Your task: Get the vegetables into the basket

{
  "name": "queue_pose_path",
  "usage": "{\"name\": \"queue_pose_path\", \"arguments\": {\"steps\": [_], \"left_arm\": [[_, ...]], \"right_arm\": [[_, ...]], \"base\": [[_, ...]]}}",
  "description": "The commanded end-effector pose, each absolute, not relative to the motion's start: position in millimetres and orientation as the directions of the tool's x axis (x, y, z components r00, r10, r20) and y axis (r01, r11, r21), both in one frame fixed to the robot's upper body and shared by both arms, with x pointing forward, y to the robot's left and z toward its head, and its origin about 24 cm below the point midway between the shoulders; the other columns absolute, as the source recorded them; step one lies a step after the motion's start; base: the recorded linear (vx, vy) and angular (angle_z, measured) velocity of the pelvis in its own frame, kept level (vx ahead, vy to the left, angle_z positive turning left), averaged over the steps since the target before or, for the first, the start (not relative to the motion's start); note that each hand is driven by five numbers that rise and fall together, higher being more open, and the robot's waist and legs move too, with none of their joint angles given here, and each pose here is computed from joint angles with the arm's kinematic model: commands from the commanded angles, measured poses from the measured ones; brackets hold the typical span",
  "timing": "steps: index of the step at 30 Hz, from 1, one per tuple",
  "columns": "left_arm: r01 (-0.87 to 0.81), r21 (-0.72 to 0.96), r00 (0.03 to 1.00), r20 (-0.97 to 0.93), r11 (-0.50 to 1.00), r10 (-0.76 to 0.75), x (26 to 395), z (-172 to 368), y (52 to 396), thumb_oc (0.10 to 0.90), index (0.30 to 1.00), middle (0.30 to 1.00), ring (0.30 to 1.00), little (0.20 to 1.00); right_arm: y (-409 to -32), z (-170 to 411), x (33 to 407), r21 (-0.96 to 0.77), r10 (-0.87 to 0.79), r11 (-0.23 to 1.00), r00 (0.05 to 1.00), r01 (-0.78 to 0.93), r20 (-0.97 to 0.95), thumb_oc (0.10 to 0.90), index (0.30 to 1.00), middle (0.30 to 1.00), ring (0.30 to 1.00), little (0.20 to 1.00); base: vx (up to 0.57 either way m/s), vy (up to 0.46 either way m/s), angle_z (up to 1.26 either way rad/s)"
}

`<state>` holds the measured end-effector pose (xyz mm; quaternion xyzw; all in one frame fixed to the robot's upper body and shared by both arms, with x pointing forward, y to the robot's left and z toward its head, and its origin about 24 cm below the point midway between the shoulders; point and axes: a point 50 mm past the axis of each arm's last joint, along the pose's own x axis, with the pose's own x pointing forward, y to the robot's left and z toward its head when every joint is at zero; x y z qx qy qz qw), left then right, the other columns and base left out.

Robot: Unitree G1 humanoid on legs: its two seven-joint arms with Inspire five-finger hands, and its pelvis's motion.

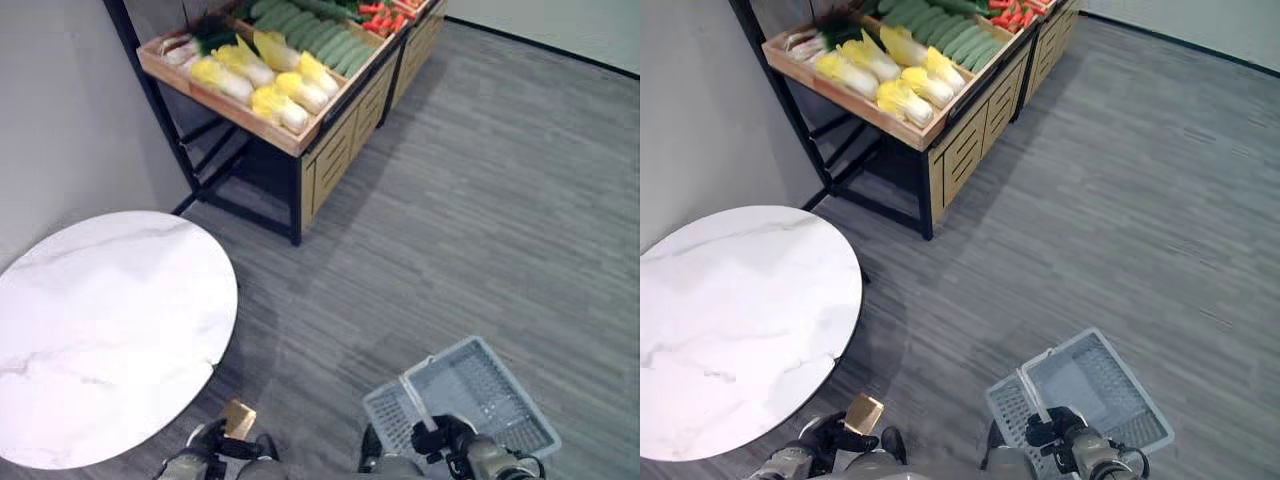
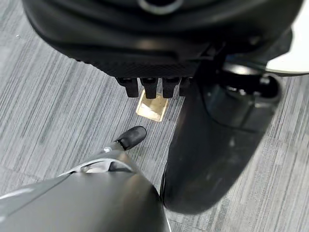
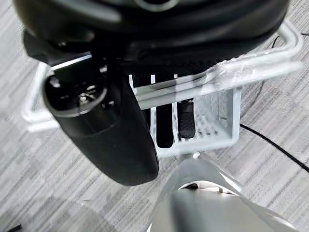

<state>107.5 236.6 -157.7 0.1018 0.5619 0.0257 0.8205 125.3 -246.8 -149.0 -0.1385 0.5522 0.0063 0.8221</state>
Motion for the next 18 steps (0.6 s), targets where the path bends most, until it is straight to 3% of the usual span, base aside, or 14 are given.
{"name": "queue_pose_path", "arguments": {"steps": [1, 10, 18], "left_arm": [[0.129, 0.242, 0.333, -0.924, 0.962, 0.187, 105, -156, 249, 0.9, 1.0, 1.0, 1.0, 1.0], [0.14, 0.222, 0.363, -0.918, 0.965, 0.159, 118, -155, 239, 0.9, 1.0, 1.0, 1.0, 1.0], [0.172, 0.196, 0.384, -0.916, 0.966, 0.117, 121, -156, 228, 0.9, 1.0, 1.0, 1.0, 1.0]], "right_arm": [[-236, -141, 153, -0.202, -0.103, 0.966, 0.474, -0.164, -0.874, 0.4, 0.3, 0.3, 0.3, 0.3], [-241, -147, 136, -0.21, -0.126, 0.965, 0.428, -0.155, -0.895, 0.4, 0.3, 0.3, 0.3, 0.3], [-255, -145, 132, -0.242, -0.17, 0.961, 0.405, -0.134, -0.898, 0.4, 0.3, 0.3, 0.3, 0.3]], "base": [[0.05, -0.147, 0.08], [0.03, -0.159, 0.03], [0.1, 0.105, -0.69]]}}
